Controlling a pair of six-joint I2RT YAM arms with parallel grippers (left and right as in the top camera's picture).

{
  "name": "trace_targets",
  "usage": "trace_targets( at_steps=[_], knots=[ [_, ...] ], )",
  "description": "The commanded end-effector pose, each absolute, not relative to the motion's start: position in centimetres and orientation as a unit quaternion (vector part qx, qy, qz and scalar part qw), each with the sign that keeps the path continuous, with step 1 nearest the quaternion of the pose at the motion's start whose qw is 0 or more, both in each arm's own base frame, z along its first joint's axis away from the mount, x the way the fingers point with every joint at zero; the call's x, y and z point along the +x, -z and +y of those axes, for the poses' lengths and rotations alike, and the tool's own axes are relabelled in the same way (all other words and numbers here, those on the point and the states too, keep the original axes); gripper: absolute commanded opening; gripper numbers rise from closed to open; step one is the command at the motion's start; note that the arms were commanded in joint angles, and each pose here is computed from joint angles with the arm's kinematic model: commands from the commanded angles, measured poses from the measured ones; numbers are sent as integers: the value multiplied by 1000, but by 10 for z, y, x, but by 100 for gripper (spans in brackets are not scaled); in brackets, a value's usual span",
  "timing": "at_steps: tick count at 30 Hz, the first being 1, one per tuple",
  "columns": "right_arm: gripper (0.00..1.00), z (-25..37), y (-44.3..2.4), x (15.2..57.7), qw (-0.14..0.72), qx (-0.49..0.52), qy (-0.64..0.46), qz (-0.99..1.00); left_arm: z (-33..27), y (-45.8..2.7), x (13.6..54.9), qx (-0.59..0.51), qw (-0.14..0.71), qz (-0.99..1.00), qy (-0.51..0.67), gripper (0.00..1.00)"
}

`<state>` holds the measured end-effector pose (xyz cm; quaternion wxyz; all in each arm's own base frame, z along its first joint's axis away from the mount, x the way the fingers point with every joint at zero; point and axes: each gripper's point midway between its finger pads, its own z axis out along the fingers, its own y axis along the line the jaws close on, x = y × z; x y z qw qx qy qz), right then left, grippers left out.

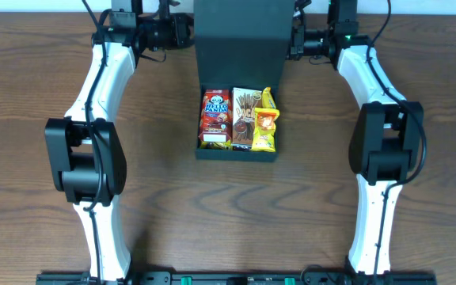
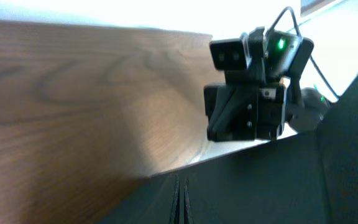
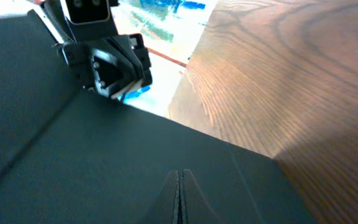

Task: Pack container
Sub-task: 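Grip the lid with both grippers and swing it forward closed, then press down on the closed lid with both grippers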

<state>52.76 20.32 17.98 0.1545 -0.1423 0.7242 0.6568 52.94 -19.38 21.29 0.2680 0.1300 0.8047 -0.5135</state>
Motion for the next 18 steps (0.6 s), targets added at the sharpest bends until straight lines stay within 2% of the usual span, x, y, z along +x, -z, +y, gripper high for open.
trace_targets(
  at_steps=[1,8,12,14,18],
  knots=[
    [2,206,-226,517,173,-181,-667,702,-204,-232,515,181,287,794,504,6],
    [2,207,-242,505,160,-198,-684,683,-204,-220,489,192,251,820,478,6],
    [2,202,-237,515,178,-186,-669,698,-199,-220,489,190,258,834,448,6],
    [2,193,-227,531,202,-155,-639,726,-193,-221,494,185,272,846,420,6],
    [2,159,-187,578,244,-15,-527,814,-173,-224,506,152,301,877,341,6]
  ],
)
